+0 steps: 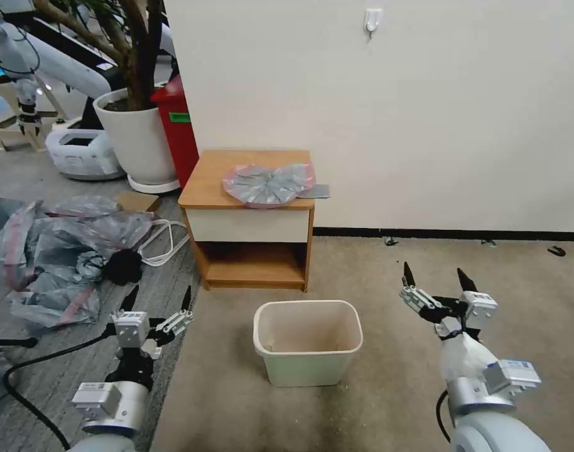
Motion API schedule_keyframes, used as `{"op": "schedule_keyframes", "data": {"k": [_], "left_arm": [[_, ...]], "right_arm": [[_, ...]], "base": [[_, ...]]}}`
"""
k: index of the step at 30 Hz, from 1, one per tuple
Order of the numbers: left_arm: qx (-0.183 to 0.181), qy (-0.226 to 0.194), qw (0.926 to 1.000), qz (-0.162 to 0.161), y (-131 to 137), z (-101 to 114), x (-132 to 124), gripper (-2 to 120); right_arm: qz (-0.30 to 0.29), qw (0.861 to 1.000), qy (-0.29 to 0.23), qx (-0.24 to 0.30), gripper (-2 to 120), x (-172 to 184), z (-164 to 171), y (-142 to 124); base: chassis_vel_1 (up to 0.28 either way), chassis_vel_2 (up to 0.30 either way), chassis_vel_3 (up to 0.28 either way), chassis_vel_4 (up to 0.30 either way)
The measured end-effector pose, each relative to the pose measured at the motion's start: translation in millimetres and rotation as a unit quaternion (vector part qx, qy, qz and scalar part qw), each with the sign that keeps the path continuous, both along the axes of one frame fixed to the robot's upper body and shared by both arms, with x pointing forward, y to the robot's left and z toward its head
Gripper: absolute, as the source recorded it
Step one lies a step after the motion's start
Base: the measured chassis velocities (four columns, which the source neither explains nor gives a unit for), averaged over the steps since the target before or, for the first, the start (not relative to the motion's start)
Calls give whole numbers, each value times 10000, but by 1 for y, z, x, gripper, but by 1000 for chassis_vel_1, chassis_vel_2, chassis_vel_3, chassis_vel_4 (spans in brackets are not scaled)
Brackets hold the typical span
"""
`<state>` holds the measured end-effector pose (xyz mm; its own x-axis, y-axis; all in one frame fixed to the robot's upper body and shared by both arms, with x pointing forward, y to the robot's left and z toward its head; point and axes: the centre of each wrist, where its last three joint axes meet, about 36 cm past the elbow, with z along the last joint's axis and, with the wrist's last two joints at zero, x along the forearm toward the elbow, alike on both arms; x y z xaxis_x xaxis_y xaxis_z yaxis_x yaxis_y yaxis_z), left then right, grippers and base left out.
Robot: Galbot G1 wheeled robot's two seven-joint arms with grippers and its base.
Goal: Pick up the garbage bag from the table and place it over the trash can.
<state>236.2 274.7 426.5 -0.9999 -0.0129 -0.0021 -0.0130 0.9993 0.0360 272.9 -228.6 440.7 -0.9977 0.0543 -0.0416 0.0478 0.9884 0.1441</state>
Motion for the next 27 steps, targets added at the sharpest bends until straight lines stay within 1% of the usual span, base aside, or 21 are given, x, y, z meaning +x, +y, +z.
{"op": "schedule_keyframes", "data": {"k": [1, 2, 5, 6, 9, 10, 12, 13, 15, 17, 18, 19, 20, 21, 22, 23, 25, 27], "left_arm": [[-5, -15, 10000, 4, 1, -2, 1, 100], [-5, -15, 10000, 4, 1, -2, 1, 100], [-4, -50, 10000, 27, 5, -9, 2, 100], [-4, -50, 10000, 27, 5, -9, 2, 100], [2, -2, 10000, 62, 7, -14, 0, 100], [2, -2, 10000, 62, 7, -14, 0, 100], [19, 38, 9999, 105, 9, -17, -2, 100], [37, 71, 9999, 137, 10, -20, -4, 100], [43, 80, 9999, 145, 11, -21, -4, 100], [79, 121, 9997, 195, 14, -24, -7, 100], [91, 140, 9996, 221, 15, -26, -9, 100], [91, 140, 9996, 221, 15, -26, -9, 100], [100, 155, 9995, 256, 17, -27, -10, 100], [102, 173, 9994, 286, 17, -29, -11, 100], [106, 184, 9993, 313, 18, -30, -11, 100], [106, 184, 9993, 313, 18, -30, -11, 100], [110, 215, 9991, 359, 18, -33, -14, 100], [124, 234, 9989, 393, 19, -35, -16, 100]], "right_arm": [[34, 9999, -49, 134, 100, 6, -5, 2], [34, 9999, -49, 134, 100, 6, -5, 2], [121, 9982, -158, 566, 100, 28, -16, 8], [121, 9982, -158, 566, 100, 28, -16, 8], [241, 9942, -103, 1043, 100, 47, -16, 17], [241, 9942, -103, 1043, 100, 47, -16, 17], [276, 9891, -4, 1445, 100, 59, -15, 23], [294, 9817, 129, 1878, 100, 71, -12, 29], [301, 9799, 158, 1968, 100, 73, -11, 31], [317, 9599, 453, 2749, 100, 96, -3, 40], [347, 9457, 607, 3175, 100, 109, 2, 44], [347, 9457, 607, 3175, 100, 109, 2, 44], [398, 9293, 778, 3587, 100, 122, 8, 48], [454, 9161, 900, 3881, 100, 133, 12, 51], [505, 9067, 983, 4070, 100, 142, 15, 53], [505, 9067, 983, 4070, 100, 142, 15, 53], [600, 8878, 1130, 4422, 100, 161, 22, 56], [652, 8732, 1240, 4667, 100, 177, 28, 59]], "base": [[0, 0, 0, 0], [0, 0, 0, 0], [0, 0, 0, 0], [0, 0, 0, 0], [0, 0, 0, 0], [0, 0, 0, 0], [0, 0, 0, 0], [0, 0, 0, 0], [0, 0, 0, 0], [0, 0, 0, 0], [0, 0, 0, 0], [0, 0, 0, 0], [0, 0, 0, 0], [0, 0, 0, 0], [0, 0, 0, 0], [0, 0, 0, 0], [0, 0, 0, 0], [0, 0, 0, 0]]}}
